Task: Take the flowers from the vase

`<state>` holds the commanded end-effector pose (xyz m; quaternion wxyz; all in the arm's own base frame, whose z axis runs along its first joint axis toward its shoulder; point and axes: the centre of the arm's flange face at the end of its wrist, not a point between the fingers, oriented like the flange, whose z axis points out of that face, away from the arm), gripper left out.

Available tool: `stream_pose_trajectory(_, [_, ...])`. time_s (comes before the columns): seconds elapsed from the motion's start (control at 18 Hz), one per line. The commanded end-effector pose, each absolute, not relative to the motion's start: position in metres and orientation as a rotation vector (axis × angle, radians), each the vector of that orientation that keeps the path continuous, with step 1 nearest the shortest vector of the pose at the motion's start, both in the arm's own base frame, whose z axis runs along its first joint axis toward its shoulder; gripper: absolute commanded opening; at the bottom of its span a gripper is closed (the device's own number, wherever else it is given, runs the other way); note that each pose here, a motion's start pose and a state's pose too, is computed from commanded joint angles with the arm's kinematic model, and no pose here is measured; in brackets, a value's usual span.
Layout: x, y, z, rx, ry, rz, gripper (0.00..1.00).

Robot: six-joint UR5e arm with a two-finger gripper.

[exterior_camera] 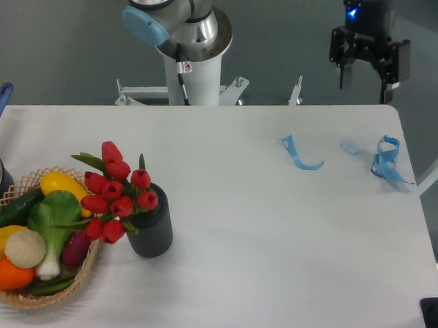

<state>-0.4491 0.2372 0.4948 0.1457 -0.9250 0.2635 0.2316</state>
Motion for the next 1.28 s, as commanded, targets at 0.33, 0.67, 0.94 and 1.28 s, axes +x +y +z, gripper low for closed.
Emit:
stream_pose_trajectory(0.33, [-0.446,0.239,0.492,-2.667,0.768,0.662,1.00])
stream_pose_trajectory(0.67, [-0.430,0.239,0.469,-2.673,0.706,0.588,1.00])
stream_pose_trajectory(0.94, [-0.415,0.257,0.442,-2.621,0.566,0.455,1.00])
stream_pose_trajectory(1.28, [-0.395,0.272,0.418,-2.463,0.400,0.287,1.00])
